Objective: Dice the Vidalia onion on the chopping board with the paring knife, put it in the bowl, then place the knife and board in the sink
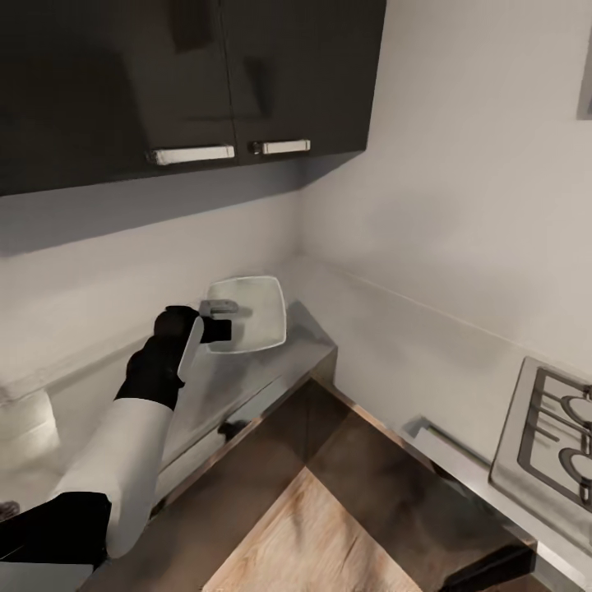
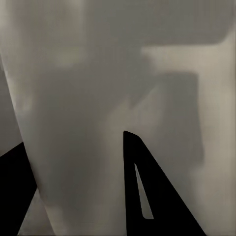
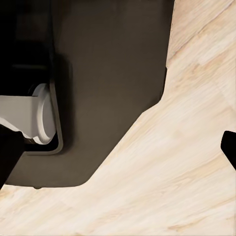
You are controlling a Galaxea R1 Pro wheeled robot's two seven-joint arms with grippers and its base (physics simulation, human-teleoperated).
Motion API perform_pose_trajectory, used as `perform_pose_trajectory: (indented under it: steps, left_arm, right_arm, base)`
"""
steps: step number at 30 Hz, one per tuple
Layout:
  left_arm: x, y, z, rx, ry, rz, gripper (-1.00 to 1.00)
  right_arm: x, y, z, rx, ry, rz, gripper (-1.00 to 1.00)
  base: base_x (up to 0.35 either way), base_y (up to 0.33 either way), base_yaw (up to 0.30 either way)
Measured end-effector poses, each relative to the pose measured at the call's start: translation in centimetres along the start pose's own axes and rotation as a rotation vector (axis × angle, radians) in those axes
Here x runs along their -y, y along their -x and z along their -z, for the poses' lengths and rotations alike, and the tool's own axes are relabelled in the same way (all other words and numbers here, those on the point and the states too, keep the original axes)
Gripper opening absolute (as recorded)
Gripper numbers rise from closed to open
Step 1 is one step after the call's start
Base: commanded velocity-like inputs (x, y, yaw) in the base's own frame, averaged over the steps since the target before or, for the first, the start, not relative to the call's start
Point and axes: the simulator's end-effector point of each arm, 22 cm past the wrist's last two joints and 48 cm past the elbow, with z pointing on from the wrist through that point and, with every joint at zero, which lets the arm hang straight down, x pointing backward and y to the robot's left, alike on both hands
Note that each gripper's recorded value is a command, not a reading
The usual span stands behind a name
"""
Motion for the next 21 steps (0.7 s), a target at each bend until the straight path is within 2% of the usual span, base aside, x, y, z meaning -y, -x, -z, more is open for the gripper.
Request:
perform_pose_trajectory:
  steps: [21]
  left_arm:
    - [0.1, 1.1, 1.3, 0.023, -0.001, -0.001, -1.0]
  right_arm:
    - [0.0, 0.9, 0.0, 0.024, -0.001, 0.001, 1.0]
  base:
    - [-0.312, 0.088, 0.223]
